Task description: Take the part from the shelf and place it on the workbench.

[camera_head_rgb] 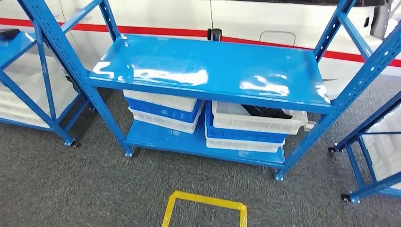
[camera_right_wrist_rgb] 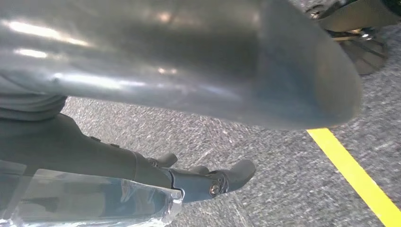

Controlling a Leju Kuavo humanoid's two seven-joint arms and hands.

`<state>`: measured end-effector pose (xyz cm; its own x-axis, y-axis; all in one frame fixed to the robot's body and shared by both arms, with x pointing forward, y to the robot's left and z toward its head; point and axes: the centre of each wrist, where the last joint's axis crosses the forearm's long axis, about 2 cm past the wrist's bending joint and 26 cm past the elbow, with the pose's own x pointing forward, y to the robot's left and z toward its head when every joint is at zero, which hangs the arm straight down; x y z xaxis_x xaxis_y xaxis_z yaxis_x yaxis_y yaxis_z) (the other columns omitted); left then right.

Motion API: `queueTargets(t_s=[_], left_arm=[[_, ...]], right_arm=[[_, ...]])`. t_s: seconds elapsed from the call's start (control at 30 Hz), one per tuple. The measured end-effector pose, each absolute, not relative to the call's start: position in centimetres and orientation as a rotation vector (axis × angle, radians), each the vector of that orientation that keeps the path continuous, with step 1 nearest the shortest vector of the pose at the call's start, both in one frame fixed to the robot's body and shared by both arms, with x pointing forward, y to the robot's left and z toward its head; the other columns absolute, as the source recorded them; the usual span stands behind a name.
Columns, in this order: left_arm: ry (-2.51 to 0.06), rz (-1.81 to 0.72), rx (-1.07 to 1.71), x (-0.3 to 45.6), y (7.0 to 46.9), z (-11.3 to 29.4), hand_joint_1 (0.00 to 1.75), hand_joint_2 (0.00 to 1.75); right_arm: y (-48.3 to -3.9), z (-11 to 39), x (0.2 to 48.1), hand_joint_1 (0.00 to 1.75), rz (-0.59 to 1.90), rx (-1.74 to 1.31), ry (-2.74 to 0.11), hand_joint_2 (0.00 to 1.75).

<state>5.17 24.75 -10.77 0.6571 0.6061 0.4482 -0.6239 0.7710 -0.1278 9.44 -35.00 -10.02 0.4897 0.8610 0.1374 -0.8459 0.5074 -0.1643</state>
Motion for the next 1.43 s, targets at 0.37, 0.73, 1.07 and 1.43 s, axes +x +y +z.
queueTargets(t_s=[0.37, 0.73, 1.07, 1.43], left_arm=[[-0.487, 0.698, 0.035, 5.0, 24.6, -10.8, 0.0, 0.0], [-0.397, 0.702, 0.074, 4.7, 24.3, -10.8, 0.0, 1.75], [-0.397, 0.703, 0.079, 4.9, 24.4, -10.8, 0.0, 1.75], [-0.39, 0.69, 0.086, 4.9, 24.6, -10.8, 0.0, 0.0]], right_arm=[[-35.2, -9.9, 9.9, 0.0, 1.031, -0.087, -0.22, 0.0], [-35.2, -10.0, 9.4, 0.0, 1.045, -0.082, -0.194, 0.0], [-35.1, -9.8, 10.5, 0.0, 1.046, -0.094, -0.21, 0.0], [-35.1, -9.8, 10.2, 0.0, 1.034, -0.093, -0.202, 0.0]])
